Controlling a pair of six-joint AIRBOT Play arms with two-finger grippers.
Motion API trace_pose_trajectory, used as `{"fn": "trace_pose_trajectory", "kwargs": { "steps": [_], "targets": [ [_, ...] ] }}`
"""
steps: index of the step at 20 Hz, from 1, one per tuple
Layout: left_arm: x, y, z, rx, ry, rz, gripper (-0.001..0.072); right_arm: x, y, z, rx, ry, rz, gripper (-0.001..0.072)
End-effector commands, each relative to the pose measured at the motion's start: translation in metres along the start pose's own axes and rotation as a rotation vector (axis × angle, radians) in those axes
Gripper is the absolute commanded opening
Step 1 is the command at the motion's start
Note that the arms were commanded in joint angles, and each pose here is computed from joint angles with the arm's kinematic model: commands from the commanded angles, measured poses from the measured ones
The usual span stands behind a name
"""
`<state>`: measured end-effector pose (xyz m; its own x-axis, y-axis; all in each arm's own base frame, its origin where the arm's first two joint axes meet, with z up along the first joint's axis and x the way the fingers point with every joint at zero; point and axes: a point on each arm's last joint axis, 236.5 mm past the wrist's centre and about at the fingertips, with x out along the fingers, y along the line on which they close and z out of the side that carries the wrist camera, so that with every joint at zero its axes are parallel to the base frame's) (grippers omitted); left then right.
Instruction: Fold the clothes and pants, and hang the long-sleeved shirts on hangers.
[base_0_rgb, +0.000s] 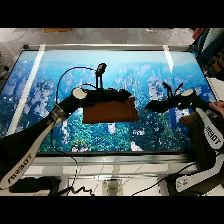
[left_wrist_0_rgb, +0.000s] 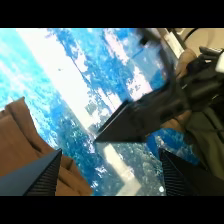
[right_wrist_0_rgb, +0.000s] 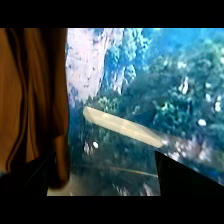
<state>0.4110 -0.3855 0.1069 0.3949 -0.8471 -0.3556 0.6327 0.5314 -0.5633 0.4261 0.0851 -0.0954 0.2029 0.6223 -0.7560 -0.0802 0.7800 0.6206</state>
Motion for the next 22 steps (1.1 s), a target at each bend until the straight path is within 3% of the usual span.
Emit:
{"fn": "trace_pose_trajectory", "kwargs": {
  "steps": [1, 2, 6, 9, 11, 12, 13, 14, 16, 17, 18, 19, 22],
  "targets": [
    [-0.007, -0.010, 0.002, 0.046, 0.009, -0.030, 0.0720, 0.039, 0.012, 0.002, 0.174, -0.073, 0.005, 0.0667],
    [-0.006, -0.016, -0.003, 0.049, 0.022, -0.046, 0.0720, 0.048, 0.020, 0.006, 0.184, -0.086, -0.001, 0.0621],
    [-0.001, -0.031, -0.013, 0.059, 0.050, -0.079, 0.0720, 0.085, 0.071, 0.002, 0.059, -0.032, 0.024, 0.0618],
    [-0.001, -0.030, -0.012, 0.058, 0.050, -0.079, 0.0720, 0.109, 0.105, -0.007, -0.021, 0.011, 0.045, 0.0563],
    [-0.002, -0.031, -0.013, 0.058, 0.052, -0.080, 0.0720, 0.123, 0.123, -0.016, -0.070, 0.039, 0.052, 0.0399],
    [-0.002, -0.033, -0.015, 0.058, 0.063, -0.092, 0.0717, 0.128, 0.129, -0.020, -0.104, 0.053, 0.046, 0.0232],
    [-0.003, -0.037, -0.018, 0.059, 0.077, -0.107, 0.0710, 0.130, 0.134, -0.024, -0.143, 0.067, 0.037, 0.0017],
    [-0.007, -0.040, -0.020, 0.060, 0.090, -0.126, 0.0641, 0.130, 0.138, -0.024, -0.178, 0.076, 0.031, 0.0014],
    [-0.021, -0.045, -0.016, 0.081, 0.103, -0.149, 0.0422, 0.116, 0.147, -0.022, -0.240, 0.114, 0.039, 0.0014],
    [-0.032, -0.047, -0.012, 0.115, 0.108, -0.146, 0.0385, 0.103, 0.151, -0.016, -0.266, 0.121, 0.040, 0.0013],
    [-0.047, -0.047, -0.007, 0.172, 0.114, -0.130, 0.0237, 0.085, 0.152, -0.007, -0.280, 0.116, 0.035, 0.0013],
    [-0.064, -0.046, -0.004, 0.245, 0.128, -0.104, 0.0020, 0.067, 0.149, 0.003, -0.286, 0.103, 0.015, 0.0012],
    [-0.129, -0.027, 0.008, 0.501, 0.185, 0.076, 0.0011, -0.013, 0.122, 0.035, -0.263, 0.040, -0.121, 0.0012]
  ]
}}
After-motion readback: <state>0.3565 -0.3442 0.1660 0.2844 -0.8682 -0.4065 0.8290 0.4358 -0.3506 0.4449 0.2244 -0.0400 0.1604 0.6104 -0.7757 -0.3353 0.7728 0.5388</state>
